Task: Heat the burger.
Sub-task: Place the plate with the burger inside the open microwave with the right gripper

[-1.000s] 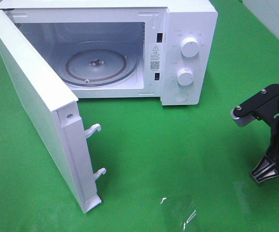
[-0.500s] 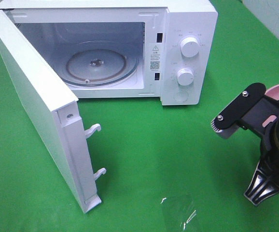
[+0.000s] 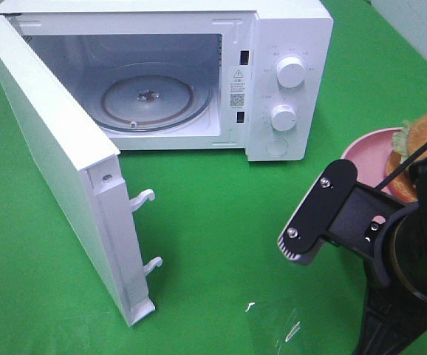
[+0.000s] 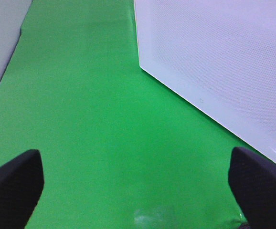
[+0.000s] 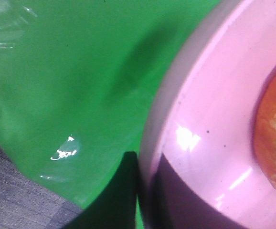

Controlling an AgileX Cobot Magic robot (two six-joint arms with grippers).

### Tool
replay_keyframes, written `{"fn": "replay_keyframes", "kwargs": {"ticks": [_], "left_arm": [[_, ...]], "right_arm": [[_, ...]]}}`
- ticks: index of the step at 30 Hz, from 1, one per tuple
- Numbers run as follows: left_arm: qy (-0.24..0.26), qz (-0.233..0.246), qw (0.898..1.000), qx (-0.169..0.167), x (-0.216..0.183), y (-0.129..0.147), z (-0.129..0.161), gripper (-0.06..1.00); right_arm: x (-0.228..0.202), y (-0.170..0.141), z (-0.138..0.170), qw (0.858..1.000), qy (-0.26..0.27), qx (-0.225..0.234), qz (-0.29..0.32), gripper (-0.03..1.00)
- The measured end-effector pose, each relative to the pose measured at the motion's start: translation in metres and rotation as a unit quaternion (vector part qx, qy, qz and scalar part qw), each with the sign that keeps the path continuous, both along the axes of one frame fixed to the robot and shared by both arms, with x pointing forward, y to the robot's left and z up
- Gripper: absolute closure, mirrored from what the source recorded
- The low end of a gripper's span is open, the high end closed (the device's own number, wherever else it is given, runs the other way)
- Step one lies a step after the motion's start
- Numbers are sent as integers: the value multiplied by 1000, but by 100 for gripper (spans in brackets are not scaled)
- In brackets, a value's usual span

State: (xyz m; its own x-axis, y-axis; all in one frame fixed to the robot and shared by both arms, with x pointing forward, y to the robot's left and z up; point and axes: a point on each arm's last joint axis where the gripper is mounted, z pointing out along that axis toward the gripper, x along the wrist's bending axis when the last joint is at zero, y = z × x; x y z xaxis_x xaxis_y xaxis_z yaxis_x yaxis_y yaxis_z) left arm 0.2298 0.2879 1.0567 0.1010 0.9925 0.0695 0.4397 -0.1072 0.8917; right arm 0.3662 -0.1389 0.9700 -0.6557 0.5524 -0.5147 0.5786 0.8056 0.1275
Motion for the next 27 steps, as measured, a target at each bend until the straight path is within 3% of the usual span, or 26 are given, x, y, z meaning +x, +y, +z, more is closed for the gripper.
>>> {"fn": "replay_keyframes", "kwargs": {"ticks": [7,10,15,27], "left_arm": [[0,0,1000,0,0,0,0,-3],[0,0,1000,0,0,0,0,-3],[0,0,1000,0,0,0,0,-3],[0,0,1000,0,0,0,0,-3]], "right_arm": [[-27,-6,-12,996,9,-33,83,93],[-39,-8,-10,993,6,-19,119,93],[-48,-11,-10,989,2,-4,149,93],[-56,-25,-12,973,-3,-33,227,93]]}}
